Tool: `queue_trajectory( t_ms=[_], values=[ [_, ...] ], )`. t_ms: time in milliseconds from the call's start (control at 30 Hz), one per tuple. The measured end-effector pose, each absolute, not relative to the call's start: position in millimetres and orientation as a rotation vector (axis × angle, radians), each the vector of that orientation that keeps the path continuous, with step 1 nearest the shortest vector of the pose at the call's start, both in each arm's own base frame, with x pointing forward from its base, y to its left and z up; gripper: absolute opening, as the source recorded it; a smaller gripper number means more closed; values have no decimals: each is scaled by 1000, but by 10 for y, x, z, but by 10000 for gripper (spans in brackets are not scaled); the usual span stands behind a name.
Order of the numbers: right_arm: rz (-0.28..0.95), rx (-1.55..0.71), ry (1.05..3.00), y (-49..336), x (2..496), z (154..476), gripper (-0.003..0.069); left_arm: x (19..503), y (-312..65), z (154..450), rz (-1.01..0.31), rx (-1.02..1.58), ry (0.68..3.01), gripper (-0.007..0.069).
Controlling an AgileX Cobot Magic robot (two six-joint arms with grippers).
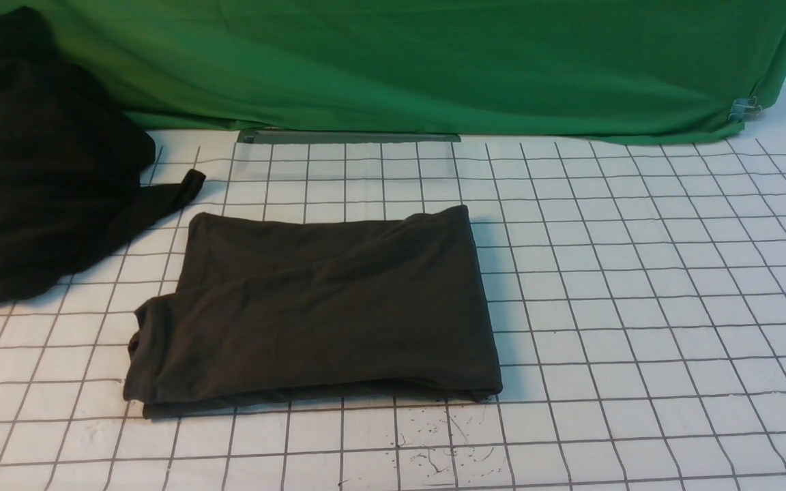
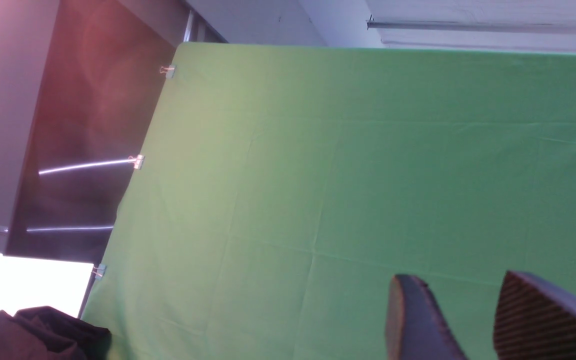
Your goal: Fold a long-sleeved shirt over a white checkered tablecloth.
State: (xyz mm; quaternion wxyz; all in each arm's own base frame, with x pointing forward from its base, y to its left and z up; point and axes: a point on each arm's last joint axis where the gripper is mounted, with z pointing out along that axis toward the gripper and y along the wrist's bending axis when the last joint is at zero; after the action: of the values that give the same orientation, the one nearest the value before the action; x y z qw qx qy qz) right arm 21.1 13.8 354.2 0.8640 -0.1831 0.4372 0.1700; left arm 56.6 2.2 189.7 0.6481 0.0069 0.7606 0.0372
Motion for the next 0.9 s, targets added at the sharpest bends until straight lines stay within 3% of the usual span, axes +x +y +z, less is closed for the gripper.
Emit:
queue_trajectory(
  t_ms=[500,767,900],
  values=[
    [334,-402,920,143,214,3533,240,566,22,1897,85,15,1729,1],
    [482,-384,1150,191,281,3371,242,566,22,1897,84,15,1729,1],
    [476,-397,1211,198,299,3319,242,566,22,1897,84,15,1729,1]
  ],
)
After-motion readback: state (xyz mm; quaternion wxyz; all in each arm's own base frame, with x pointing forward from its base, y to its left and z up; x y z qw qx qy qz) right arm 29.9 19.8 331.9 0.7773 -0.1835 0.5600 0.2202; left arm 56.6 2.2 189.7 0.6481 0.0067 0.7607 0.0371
